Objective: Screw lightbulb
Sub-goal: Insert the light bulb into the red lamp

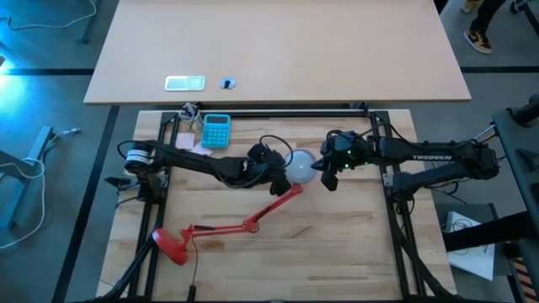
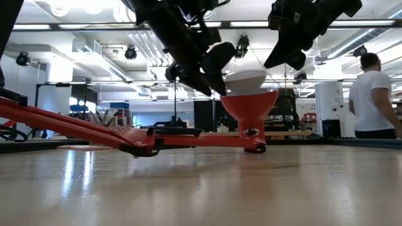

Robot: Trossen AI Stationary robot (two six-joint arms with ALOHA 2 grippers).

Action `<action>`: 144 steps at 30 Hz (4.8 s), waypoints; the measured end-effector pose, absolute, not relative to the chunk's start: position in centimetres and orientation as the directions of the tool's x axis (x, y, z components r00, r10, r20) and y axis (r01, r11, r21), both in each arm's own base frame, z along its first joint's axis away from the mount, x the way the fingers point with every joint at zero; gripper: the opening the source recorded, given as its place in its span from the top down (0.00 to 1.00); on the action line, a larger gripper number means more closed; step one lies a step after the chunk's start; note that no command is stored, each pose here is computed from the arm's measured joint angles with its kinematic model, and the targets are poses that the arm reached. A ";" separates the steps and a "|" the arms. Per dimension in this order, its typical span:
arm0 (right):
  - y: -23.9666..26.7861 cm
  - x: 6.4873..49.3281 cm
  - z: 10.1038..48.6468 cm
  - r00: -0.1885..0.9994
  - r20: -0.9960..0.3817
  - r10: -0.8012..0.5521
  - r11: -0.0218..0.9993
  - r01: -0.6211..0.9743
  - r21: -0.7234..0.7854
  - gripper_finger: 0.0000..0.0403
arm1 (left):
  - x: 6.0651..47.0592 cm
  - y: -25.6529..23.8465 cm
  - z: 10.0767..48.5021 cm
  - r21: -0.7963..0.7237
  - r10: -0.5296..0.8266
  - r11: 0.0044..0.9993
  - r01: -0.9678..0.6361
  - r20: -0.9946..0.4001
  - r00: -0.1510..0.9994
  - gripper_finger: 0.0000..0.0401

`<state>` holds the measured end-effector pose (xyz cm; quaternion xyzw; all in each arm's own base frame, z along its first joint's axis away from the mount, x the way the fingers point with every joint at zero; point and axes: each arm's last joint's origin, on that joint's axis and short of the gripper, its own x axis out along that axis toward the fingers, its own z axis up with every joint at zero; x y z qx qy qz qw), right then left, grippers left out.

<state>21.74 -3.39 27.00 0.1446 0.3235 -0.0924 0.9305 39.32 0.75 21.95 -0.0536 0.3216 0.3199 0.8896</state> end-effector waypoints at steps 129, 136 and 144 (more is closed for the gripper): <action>-6.5 22.6 27.8 0.759 -0.606 -0.238 0.891 0.419 0.175 1.00 | 38.1 1.9 23.6 0.065 0.424 0.855 -0.514 -0.657 0.623 1.00; -7.7 24.0 26.8 0.755 -0.600 -0.265 0.891 0.430 0.147 1.00 | 39.0 0.2 22.9 -0.008 0.378 0.868 -0.497 -0.639 0.670 1.00; -7.6 24.2 26.3 0.753 -0.624 -0.208 0.900 0.397 0.178 1.00 | 39.4 1.6 22.1 0.006 0.404 0.855 -0.518 -0.634 0.659 1.00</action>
